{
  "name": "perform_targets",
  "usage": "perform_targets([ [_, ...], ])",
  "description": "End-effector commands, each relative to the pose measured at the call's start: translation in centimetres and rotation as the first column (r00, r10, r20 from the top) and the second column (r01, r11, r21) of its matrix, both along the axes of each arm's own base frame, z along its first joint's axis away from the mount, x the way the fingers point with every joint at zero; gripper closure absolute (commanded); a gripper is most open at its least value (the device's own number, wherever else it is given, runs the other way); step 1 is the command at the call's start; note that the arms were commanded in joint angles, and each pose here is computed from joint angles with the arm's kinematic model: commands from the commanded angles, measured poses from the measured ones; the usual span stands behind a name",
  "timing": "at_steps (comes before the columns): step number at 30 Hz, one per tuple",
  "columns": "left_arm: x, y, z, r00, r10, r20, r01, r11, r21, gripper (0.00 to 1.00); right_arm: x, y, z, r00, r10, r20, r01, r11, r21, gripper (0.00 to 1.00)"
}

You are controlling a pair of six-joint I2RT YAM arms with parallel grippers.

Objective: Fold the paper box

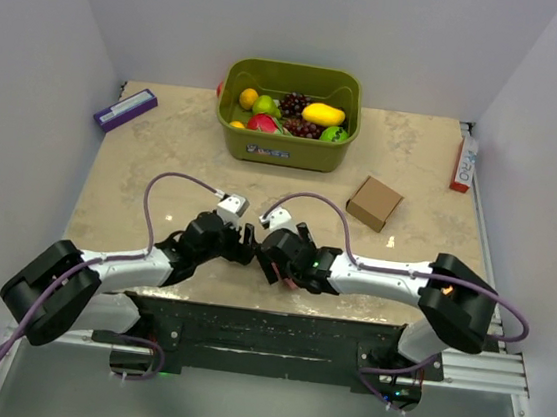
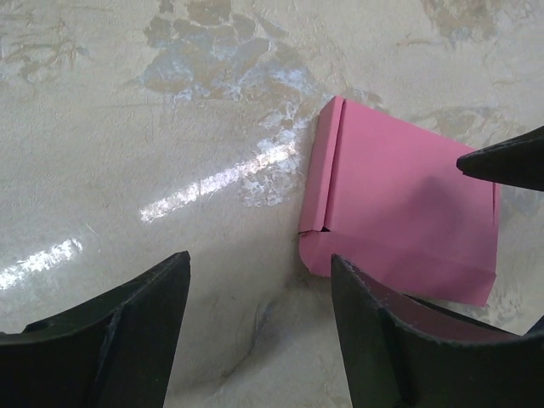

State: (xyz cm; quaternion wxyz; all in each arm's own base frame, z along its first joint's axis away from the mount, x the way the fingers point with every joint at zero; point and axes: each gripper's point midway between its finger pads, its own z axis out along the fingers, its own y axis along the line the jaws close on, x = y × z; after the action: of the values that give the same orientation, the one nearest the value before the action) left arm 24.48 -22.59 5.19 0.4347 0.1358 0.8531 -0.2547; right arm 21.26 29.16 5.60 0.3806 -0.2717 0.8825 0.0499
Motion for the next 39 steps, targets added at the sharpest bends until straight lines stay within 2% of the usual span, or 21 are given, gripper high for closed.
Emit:
perform_targets([
  [1,0.4,-0.1,0.5,1.000,-0.004,0.024,0.005,0.999,-0.047,0.29,0.4,0.0,-0.3,1.000,0.025,0.004,-0.025,0.996,-0.085,0.13],
  [7,0.5,0.4,0.6,1.000,0.002,0.030,0.000,0.999,-0.053,0.30,0.6,-0.5,-1.9,1.000,0.002,-0.017,-0.005,0.987,-0.158,0.16],
  [12,0.4,0.3,0.4,0.999,-0.016,0.032,0.018,0.998,-0.062,0.30,0.6,-0.7,-2.4,1.000,-0.015,-0.023,0.011,0.985,-0.173,0.28],
  [13,0.5,0.3,0.4,0.999,-0.014,0.035,0.016,0.998,-0.066,0.30,0.6,-0.8,-2.6,0.999,-0.024,-0.025,0.019,0.984,-0.179,0.34],
  [17,0.4,-0.1,0.3,0.999,-0.033,0.039,0.036,0.997,-0.071,0.30,0.5,-1.1,-3.5,0.998,-0.055,-0.036,0.047,0.979,-0.197,0.42],
  [27,2.0,-2.9,0.9,0.996,-0.073,0.058,0.081,0.986,-0.148,0.30,-0.1,-1.6,-4.9,0.994,-0.084,-0.070,0.068,0.976,-0.205,0.46],
  [30,2.4,-3.3,0.5,0.996,-0.078,0.046,0.084,0.985,-0.151,0.30,-0.2,-1.1,-4.2,0.993,-0.084,-0.080,0.070,0.984,-0.165,0.37],
  [31,2.5,-3.2,0.4,0.997,-0.067,0.046,0.073,0.986,-0.148,0.30,-0.2,-0.6,-3.6,0.994,-0.079,-0.080,0.067,0.987,-0.146,0.27],
  [33,2.4,-2.9,0.5,0.997,-0.056,0.050,0.063,0.987,-0.150,0.29,-0.3,0.0,-1.9,0.995,-0.066,-0.079,0.058,0.993,-0.099,0.13],
  [36,2.3,-2.4,0.9,0.997,-0.042,0.059,0.051,0.988,-0.148,0.23,0.0,0.9,1.0,0.996,-0.044,-0.074,0.043,0.999,-0.020,0.08],
  [39,2.2,-2.4,1.3,0.997,-0.043,0.064,0.053,0.986,-0.158,0.21,0.5,1.0,3.1,0.995,-0.040,-0.091,0.046,0.996,0.070,0.07],
])
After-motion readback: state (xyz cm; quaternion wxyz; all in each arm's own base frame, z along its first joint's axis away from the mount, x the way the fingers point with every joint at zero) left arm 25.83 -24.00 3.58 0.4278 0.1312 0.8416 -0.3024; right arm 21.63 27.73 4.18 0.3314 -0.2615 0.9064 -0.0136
